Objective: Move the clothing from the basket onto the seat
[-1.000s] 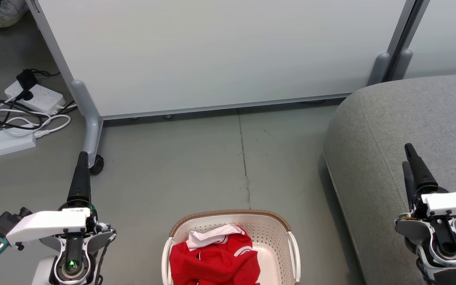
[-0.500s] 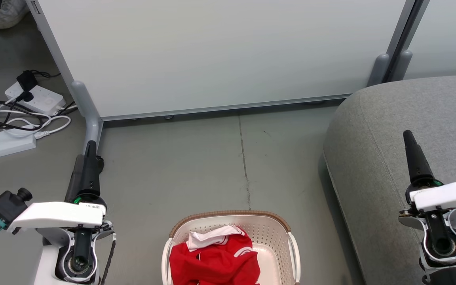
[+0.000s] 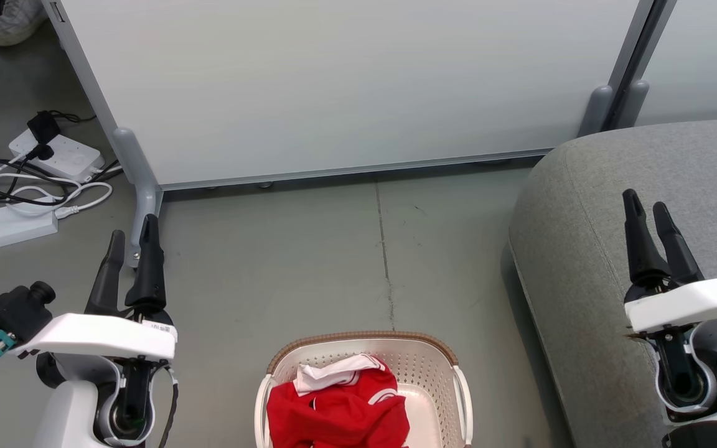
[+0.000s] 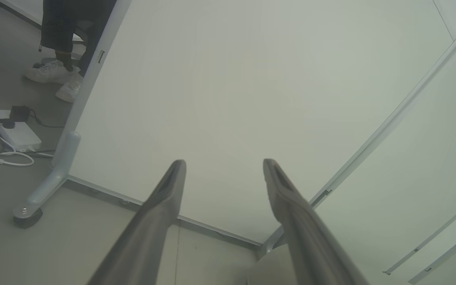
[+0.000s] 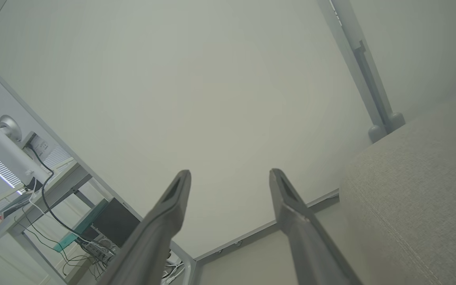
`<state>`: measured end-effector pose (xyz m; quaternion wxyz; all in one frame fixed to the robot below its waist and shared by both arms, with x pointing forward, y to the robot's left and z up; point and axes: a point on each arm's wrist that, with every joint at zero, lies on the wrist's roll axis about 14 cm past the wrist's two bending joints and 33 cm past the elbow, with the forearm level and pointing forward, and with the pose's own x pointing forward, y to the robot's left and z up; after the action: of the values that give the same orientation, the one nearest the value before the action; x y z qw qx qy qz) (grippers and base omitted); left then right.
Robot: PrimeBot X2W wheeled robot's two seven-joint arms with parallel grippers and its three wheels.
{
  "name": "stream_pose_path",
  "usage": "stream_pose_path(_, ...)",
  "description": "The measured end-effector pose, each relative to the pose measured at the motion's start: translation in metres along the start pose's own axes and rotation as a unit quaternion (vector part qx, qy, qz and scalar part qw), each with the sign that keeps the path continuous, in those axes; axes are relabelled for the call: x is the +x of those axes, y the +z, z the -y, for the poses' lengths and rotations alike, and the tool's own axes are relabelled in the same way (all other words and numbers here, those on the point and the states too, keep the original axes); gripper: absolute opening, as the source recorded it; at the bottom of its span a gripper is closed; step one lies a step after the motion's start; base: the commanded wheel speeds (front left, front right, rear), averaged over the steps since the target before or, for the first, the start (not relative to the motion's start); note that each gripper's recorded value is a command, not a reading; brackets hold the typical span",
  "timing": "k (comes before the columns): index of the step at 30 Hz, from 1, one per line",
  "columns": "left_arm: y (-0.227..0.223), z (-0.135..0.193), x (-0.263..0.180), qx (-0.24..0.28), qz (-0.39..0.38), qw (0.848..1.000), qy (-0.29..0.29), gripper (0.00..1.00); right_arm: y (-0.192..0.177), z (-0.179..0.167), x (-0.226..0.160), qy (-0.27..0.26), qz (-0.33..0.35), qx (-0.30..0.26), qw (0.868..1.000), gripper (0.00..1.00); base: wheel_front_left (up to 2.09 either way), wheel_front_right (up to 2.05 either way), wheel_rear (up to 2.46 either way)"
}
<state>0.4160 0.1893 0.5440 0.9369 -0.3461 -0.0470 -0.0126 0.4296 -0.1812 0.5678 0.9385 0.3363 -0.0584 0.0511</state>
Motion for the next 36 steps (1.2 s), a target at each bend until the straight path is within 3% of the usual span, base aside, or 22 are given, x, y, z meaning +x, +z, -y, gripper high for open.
stream_pose_path(18, -0.013, -0.006, -0.011, 0.119, -0.015, 0.993, 0.0, 1.0, -0.026, -0.005, -0.008, 0.015, -0.037, -0.124, 0.991, 1.0, 0.0, 0.0, 0.0)
stream_pose_path(36, -0.033, -0.017, -0.02, 0.188, -0.04, 0.981, 0.007, 1.0, -0.047, 0.01, -0.019, -0.001, -0.052, -0.185, 0.981, 1.0, 0.0, 0.0, 0.0)
